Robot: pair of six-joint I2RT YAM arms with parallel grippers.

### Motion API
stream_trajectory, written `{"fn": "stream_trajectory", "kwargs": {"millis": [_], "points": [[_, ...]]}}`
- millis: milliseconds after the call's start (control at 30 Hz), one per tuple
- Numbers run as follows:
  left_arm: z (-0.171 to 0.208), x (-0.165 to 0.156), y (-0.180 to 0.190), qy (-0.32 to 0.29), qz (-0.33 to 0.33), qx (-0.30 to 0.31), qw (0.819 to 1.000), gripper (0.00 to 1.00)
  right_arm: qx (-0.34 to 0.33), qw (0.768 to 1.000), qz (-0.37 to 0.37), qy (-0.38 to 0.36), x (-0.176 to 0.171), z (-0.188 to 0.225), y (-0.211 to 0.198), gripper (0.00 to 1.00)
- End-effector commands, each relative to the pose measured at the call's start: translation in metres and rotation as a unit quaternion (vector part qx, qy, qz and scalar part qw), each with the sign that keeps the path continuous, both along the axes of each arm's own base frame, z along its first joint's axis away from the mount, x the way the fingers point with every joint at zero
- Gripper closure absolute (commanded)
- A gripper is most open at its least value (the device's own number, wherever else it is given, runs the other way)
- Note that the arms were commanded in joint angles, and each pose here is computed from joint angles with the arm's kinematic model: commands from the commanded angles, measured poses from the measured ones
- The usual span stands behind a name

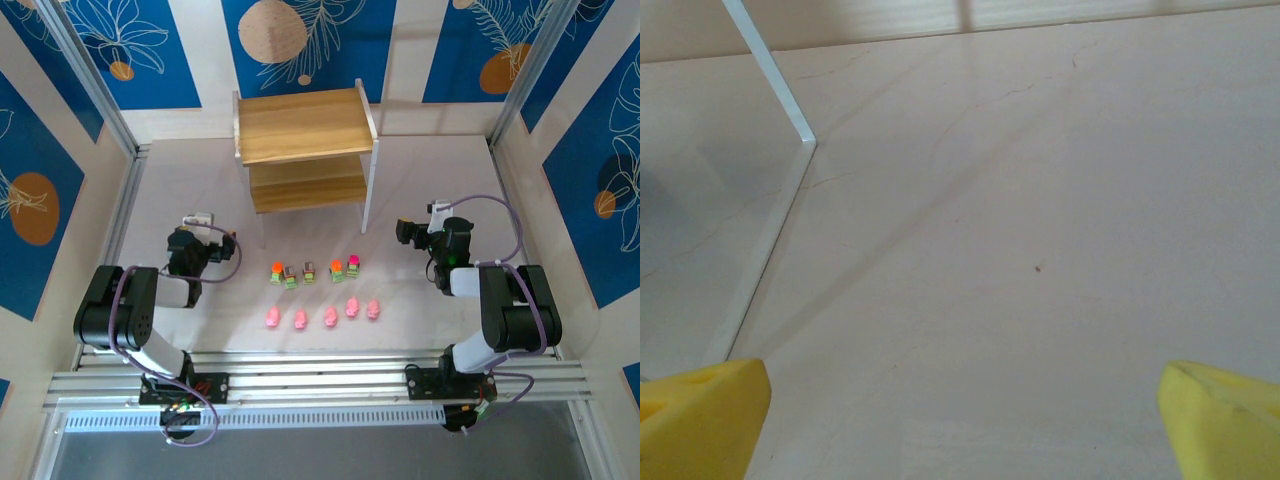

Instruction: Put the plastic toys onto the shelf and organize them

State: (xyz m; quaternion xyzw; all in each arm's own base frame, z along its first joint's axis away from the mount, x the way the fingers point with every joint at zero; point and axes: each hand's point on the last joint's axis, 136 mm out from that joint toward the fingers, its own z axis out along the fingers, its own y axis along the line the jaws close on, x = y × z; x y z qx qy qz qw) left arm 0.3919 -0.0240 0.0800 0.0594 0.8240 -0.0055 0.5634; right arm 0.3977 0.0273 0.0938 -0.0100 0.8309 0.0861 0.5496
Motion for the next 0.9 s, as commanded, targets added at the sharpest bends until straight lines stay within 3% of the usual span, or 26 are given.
{"fn": "stream_trajectory", "kwargs": {"millis": [0, 467, 867], "points": [[0.012, 0.004, 0.0, -0.021, -0.005, -0.014, 1.0, 0.0, 0.0, 1.0, -0.003, -0.005, -0.001, -0.001, -0.001, 0.01], [0.044, -0.03, 0.01, -0.107, 0.043, 0.008, 0.993, 0.0, -0.008, 1.0, -0.014, -0.023, -0.006, 0.016, -0.002, 0.01], [0.1, -0.065, -0.036, -0.134, 0.051, 0.073, 0.987, 0.0, -0.059, 0.989, -0.133, -0.02, -0.016, 0.053, -0.012, 0.01]]}}
